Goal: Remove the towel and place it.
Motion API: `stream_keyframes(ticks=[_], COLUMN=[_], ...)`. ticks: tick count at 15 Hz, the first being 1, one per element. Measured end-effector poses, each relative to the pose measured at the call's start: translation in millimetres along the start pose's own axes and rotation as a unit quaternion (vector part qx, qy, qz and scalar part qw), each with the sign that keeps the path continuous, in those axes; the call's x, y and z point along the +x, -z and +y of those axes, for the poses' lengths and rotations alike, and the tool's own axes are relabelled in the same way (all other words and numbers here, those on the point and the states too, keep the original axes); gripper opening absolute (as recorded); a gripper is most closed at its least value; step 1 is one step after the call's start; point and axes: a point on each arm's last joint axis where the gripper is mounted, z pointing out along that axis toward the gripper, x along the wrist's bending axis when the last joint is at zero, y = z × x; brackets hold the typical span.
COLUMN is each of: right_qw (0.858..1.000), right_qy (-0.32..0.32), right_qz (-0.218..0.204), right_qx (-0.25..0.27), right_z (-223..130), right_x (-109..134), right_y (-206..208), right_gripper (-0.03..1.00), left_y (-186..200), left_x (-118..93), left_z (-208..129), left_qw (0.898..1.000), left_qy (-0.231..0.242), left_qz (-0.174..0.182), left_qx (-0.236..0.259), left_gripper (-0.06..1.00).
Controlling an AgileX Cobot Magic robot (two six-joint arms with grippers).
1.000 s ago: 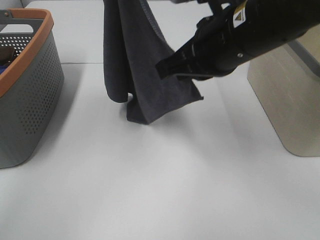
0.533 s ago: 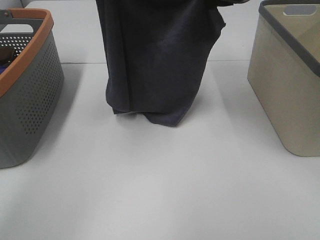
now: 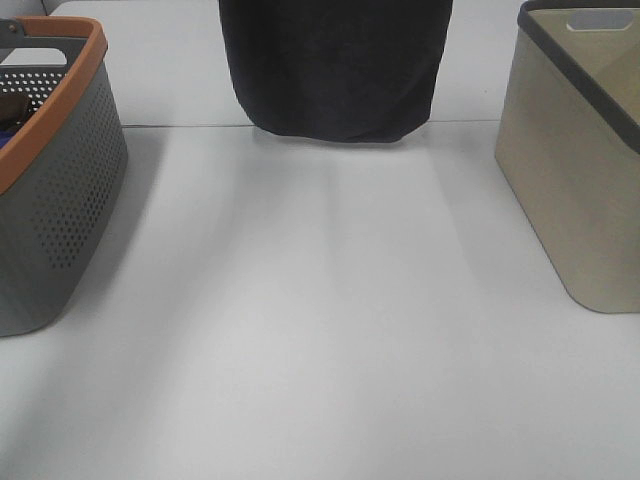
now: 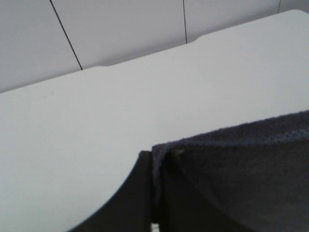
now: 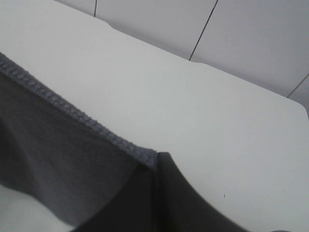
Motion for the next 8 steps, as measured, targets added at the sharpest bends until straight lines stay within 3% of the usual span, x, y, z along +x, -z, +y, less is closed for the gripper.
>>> stream_keyframes(ticks=[2, 4, 8], right_qw=[0.999, 0.991, 0.960], right_qy=[0.007, -0.001, -0.064], right_qz=[0.002, 0.009, 0.041], right_qx=[0.046, 0.135, 0.270], right_z=[-18, -45, -76], right_x=[5, 13, 26], right_y=[-13, -25, -26], right_gripper=[0.00, 0.00, 0.00], left_y=[-9, -16, -17], left_x=[-3, -11, -26], left_z=[-15, -40, -83], left_qw=[0.999, 0.991, 0.951], left_qy=[0.005, 0.024, 0.040], left_qz=[0.002, -0.001, -0.017], left_qx=[0.043, 0.129, 0.305], left_gripper=[0.00, 0.00, 0.00])
